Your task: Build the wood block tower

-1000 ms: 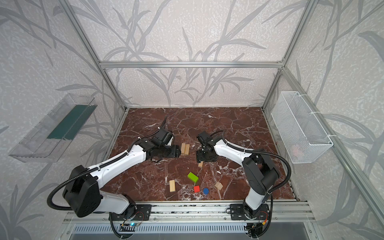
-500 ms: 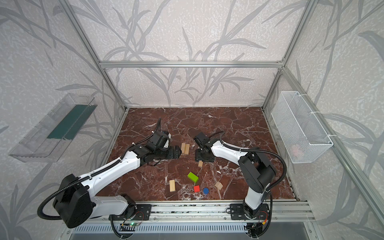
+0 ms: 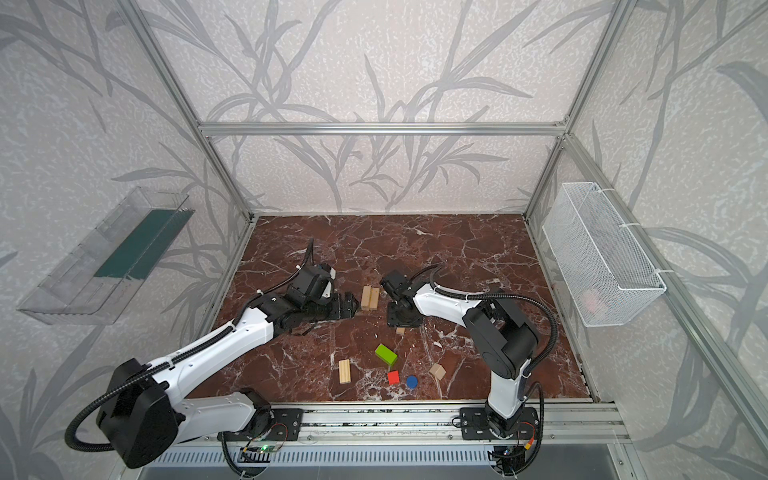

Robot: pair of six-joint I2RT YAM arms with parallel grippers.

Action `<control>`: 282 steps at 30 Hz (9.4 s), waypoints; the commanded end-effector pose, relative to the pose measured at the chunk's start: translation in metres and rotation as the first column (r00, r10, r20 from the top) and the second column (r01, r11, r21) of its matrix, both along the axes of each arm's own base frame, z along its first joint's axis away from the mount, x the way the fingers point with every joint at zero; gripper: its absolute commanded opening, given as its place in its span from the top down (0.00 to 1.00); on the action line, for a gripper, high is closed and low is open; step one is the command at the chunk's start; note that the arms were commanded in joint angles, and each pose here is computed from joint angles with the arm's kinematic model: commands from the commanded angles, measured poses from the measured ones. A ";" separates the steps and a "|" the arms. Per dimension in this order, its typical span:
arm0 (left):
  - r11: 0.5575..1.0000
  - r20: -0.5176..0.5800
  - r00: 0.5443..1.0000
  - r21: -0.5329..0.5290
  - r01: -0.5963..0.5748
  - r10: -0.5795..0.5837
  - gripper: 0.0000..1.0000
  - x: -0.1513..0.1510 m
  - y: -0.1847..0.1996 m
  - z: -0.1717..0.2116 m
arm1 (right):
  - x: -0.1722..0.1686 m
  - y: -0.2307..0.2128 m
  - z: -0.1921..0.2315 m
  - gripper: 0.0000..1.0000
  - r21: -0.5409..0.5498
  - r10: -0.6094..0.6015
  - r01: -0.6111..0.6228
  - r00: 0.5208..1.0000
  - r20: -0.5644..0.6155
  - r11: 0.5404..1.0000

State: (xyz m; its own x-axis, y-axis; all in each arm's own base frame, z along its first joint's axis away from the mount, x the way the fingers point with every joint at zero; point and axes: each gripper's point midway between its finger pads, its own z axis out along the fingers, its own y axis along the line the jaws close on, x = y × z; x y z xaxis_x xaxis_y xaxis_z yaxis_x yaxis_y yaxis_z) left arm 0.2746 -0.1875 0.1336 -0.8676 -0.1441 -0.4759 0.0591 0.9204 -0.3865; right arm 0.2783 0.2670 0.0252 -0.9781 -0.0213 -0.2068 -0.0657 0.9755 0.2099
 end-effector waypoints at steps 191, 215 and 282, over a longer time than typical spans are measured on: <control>0.985 -0.143 0.988 -0.153 -0.081 0.059 0.04 0.047 0.013 -0.027 | 0.078 0.075 0.025 0.64 0.366 -0.123 0.111 0.992 0.009 0.924; 0.985 -0.142 0.988 -0.153 -0.080 0.058 0.03 0.047 0.013 -0.025 | 0.081 0.079 0.032 0.63 0.391 -0.135 0.121 0.991 0.008 0.913; 0.986 -0.146 0.986 -0.131 -0.103 0.083 0.04 0.040 0.020 -0.018 | 0.072 0.077 0.070 0.58 0.434 -0.156 0.124 0.987 0.037 0.892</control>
